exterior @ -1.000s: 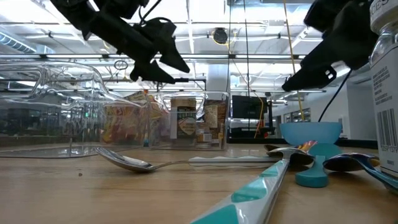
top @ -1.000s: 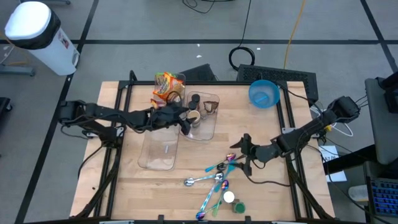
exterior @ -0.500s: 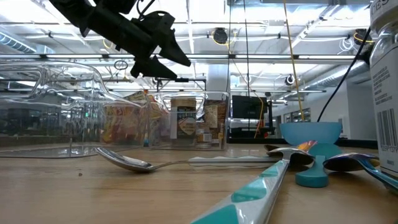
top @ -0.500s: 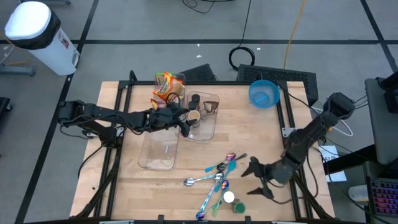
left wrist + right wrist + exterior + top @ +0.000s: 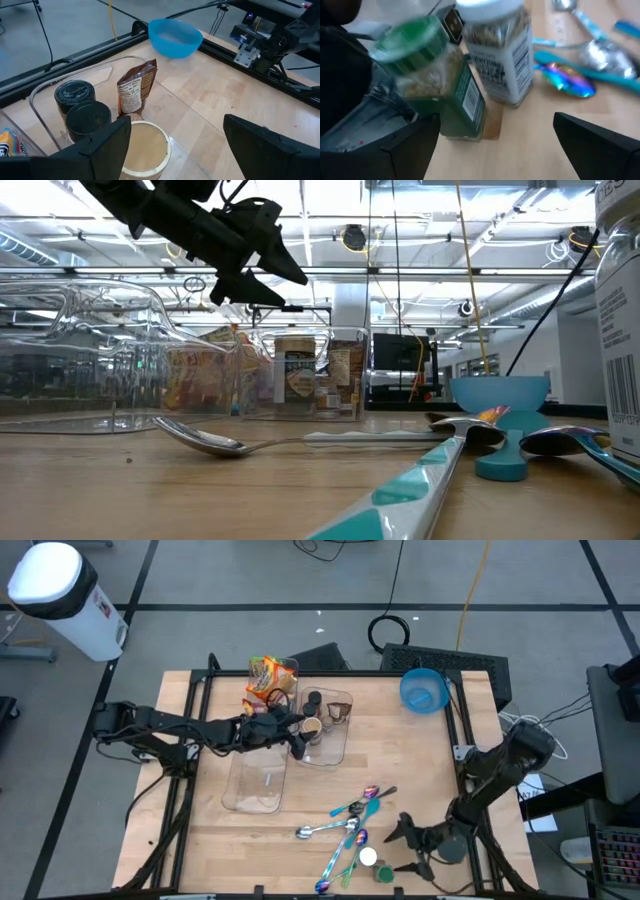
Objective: Pick & Place Food Item
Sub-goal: Put the green spice bottle into the middle transparent bin
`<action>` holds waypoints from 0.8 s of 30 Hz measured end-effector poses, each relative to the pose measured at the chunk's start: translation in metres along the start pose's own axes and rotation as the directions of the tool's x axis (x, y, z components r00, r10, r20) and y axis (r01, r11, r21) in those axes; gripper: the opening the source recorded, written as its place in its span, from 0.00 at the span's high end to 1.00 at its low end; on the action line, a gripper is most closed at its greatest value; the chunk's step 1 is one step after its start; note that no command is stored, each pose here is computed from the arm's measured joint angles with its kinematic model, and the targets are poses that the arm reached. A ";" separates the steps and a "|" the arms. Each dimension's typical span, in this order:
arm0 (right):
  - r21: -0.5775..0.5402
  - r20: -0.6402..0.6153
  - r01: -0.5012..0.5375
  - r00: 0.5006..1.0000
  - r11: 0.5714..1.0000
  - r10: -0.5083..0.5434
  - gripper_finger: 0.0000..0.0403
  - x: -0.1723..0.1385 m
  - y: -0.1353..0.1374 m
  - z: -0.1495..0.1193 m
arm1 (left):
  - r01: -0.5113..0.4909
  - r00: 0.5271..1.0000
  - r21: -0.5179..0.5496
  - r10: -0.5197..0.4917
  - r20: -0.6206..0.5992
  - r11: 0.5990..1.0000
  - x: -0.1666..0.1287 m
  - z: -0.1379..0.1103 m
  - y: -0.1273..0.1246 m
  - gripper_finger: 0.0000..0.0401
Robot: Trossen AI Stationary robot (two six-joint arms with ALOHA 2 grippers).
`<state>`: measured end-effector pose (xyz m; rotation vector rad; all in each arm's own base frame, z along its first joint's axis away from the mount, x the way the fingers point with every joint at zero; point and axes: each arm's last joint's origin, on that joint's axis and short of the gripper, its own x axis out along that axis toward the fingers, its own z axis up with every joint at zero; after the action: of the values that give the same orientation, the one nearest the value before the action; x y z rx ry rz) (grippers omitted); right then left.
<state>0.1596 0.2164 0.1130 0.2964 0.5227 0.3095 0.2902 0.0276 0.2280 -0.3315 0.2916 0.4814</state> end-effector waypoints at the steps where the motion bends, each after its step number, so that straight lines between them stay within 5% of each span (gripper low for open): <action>1: 0.016 -0.001 -0.015 1.000 1.000 0.015 0.05 0.004 0.000 -0.004 | 0.000 1.000 0.000 0.000 0.000 1.000 0.000 0.000 0.000 0.19; 16: -0.029 0.011 -0.100 0.995 0.995 0.101 0.05 0.049 0.021 -0.026 | 0.000 1.000 0.001 0.000 0.000 1.000 0.000 0.000 0.000 0.18; 24: -0.101 0.064 -0.024 0.997 0.995 0.030 0.10 0.051 0.017 -0.024 | 0.000 1.000 0.001 0.000 0.001 1.000 0.000 0.000 0.000 0.18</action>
<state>0.1856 0.2547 0.0769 0.2159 0.4373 0.3498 0.2903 0.0276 0.2282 -0.3301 0.2913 0.4811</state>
